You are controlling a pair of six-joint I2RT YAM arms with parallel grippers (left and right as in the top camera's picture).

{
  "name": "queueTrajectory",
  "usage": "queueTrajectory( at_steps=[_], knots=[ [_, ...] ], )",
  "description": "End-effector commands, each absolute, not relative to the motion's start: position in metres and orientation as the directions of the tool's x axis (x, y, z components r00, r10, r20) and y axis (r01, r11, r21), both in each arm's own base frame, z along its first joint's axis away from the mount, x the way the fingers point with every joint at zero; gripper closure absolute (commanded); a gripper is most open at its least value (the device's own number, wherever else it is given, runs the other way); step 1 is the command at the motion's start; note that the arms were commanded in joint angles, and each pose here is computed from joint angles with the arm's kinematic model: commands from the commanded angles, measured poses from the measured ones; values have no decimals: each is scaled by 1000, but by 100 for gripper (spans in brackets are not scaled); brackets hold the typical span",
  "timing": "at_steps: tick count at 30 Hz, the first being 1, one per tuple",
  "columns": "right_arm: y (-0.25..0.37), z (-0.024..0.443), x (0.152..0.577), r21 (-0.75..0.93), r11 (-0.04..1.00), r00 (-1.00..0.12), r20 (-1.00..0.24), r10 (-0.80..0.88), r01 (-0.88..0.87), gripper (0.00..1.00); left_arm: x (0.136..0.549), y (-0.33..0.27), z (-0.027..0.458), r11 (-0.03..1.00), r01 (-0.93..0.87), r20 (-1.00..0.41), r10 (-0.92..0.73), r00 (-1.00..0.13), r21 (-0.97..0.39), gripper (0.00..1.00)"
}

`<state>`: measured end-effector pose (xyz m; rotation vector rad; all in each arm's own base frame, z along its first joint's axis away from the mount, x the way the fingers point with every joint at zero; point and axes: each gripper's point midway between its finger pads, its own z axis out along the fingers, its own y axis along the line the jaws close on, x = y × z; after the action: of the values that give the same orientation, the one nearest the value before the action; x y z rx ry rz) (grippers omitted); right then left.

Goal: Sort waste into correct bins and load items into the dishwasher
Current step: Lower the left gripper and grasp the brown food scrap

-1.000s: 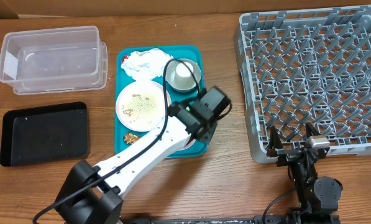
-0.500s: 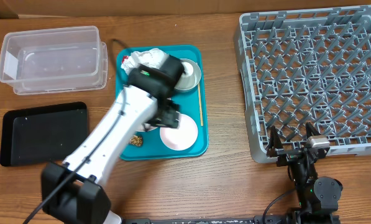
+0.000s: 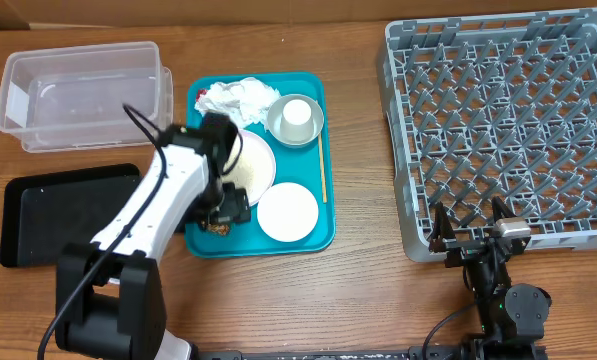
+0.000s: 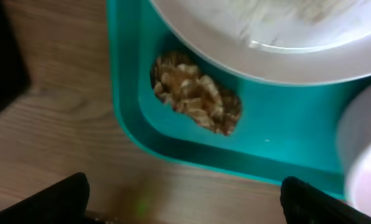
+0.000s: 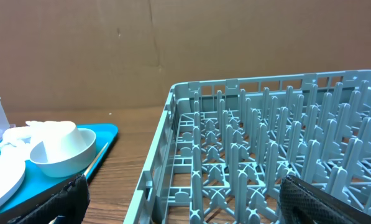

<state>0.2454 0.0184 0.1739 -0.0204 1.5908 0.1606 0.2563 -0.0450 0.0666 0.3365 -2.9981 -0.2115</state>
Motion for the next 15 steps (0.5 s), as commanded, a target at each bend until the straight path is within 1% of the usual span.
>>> queueTrajectory(
  at_steps=[1, 6, 10, 13, 15],
  knots=[
    [16, 172, 246, 83, 991, -23, -996, 81, -103, 0, 249, -44, 52, 970, -202, 108, -218, -970, 137, 0],
    [16, 172, 246, 83, 991, -23, -996, 81, -103, 0, 255, -39, 41, 976, -184, 83, -194, -977, 114, 0],
    [16, 172, 246, 83, 991, -23, -996, 81, -103, 0, 261, -47, 33, 991, -134, 73, -135, -988, 26, 0],
    [16, 172, 246, 83, 991, -23, -996, 81, -103, 0, 271, -47, 31, 991, -136, 33, -136, -990, 20, 0],
    [16, 172, 246, 83, 991, -23, -996, 81, -103, 0, 276, -47, 30, 990, -137, 13, -138, -990, 14, 3]
  ],
)
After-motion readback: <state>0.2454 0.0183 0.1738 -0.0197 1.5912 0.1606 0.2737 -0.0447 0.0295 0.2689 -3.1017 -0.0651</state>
